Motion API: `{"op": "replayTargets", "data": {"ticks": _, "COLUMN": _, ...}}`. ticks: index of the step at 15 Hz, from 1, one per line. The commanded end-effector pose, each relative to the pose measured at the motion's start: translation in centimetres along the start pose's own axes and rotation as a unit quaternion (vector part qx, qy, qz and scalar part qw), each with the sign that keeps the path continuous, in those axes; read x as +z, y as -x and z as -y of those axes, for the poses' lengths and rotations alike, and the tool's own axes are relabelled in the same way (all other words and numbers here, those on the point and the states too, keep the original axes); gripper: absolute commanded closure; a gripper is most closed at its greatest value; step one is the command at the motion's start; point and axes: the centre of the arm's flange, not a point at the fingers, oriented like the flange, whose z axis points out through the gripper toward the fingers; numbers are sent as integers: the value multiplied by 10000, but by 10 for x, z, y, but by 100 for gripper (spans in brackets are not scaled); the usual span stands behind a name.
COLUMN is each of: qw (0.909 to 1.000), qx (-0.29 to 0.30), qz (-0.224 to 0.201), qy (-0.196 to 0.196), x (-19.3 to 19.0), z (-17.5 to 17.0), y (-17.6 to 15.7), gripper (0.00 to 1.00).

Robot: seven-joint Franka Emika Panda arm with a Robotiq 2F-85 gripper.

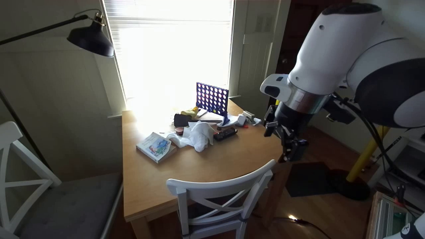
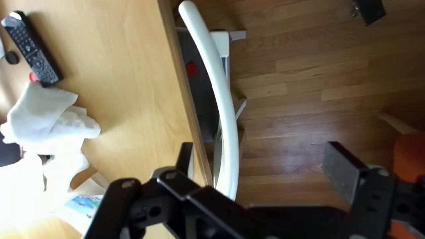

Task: Pull out the chair

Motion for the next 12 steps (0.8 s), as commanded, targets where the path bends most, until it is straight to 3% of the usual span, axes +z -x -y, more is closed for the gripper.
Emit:
{"op": "replayTargets", "data": {"ticks": 1, "qw": 9982, "qx": -418, "qz": -290, "qy": 315, "x": 35, "z": -11, "y": -36, "gripper": 0}}
{"op": "replayTargets", "data": {"ticks": 5, "qw": 9973, "qx": -397, "qz": -585, "qy": 172, "x": 75, "z": -13, "y": -53, "gripper": 0}}
{"op": "replayTargets", "data": {"ticks": 7, "qw": 9983, "qx": -268, "qz": -500, "qy": -131, "x": 91, "z": -15, "y": -56, "gripper": 0}}
{"op": "replayTargets", "data": {"ticks": 8, "qw": 9982, "qx": -318, "qz": -508, "qy": 28, "x": 75, "z": -5, "y": -41, "gripper": 0}}
{"op": "replayTargets", "data": {"ticks": 12, "qw": 9986, "qx": -301, "qz": -419, "qy": -94, "x": 91, "z": -8, "y": -47, "gripper": 0}}
